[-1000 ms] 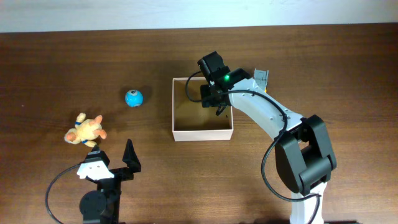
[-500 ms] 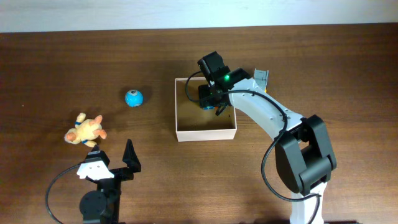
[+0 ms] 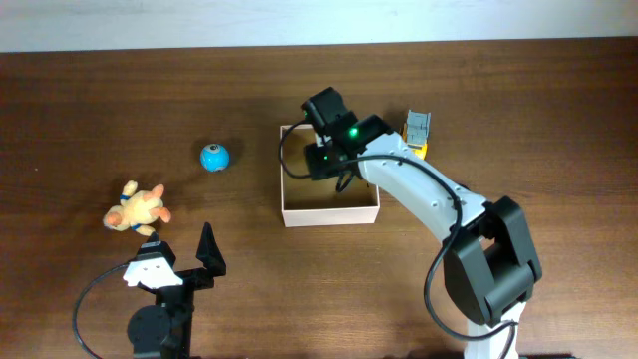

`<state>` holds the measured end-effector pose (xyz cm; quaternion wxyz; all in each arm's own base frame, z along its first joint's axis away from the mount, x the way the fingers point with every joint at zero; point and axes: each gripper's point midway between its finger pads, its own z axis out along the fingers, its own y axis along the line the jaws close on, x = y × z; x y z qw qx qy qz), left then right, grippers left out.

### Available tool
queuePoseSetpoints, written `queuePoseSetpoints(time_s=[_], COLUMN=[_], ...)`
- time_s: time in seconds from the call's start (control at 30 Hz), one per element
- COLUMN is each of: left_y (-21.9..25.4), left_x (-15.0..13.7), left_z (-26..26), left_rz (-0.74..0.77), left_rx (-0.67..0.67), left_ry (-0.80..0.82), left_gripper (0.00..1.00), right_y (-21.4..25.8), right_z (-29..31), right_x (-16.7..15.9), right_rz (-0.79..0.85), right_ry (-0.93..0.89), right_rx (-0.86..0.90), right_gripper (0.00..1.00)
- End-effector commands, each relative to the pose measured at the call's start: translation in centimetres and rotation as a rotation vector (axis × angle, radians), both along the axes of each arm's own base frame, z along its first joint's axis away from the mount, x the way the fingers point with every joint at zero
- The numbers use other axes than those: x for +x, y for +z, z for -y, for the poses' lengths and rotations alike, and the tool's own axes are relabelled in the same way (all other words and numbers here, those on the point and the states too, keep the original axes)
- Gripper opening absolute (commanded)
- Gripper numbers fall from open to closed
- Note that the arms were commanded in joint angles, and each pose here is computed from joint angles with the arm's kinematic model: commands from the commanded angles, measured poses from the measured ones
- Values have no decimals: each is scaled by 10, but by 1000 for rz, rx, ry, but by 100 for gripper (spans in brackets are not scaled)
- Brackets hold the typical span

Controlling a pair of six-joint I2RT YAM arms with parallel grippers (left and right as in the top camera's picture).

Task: Pack container
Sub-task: 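Lower the cube into the box's back corner with the right gripper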

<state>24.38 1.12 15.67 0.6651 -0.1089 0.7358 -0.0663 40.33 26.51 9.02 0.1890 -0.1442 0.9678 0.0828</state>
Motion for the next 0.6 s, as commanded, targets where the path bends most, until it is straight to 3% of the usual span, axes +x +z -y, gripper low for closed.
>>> queuePoseSetpoints(time_s=[0.0,0.1,0.57], left_y=[0,0,0], left_x=[0,0,0], left_z=[1,1,1], left_rz=[5,5,5], left_rx=[15,15,15], left_ry=[-9,-9,-9], left_gripper=[99,99,99], right_y=[21,22,-9], right_z=[-13,-15,-24], right_x=[0,2,14], right_rz=[52,62,65], right_ry=[48,49,91], right_rx=[18,25,8], right_gripper=[33,27,26])
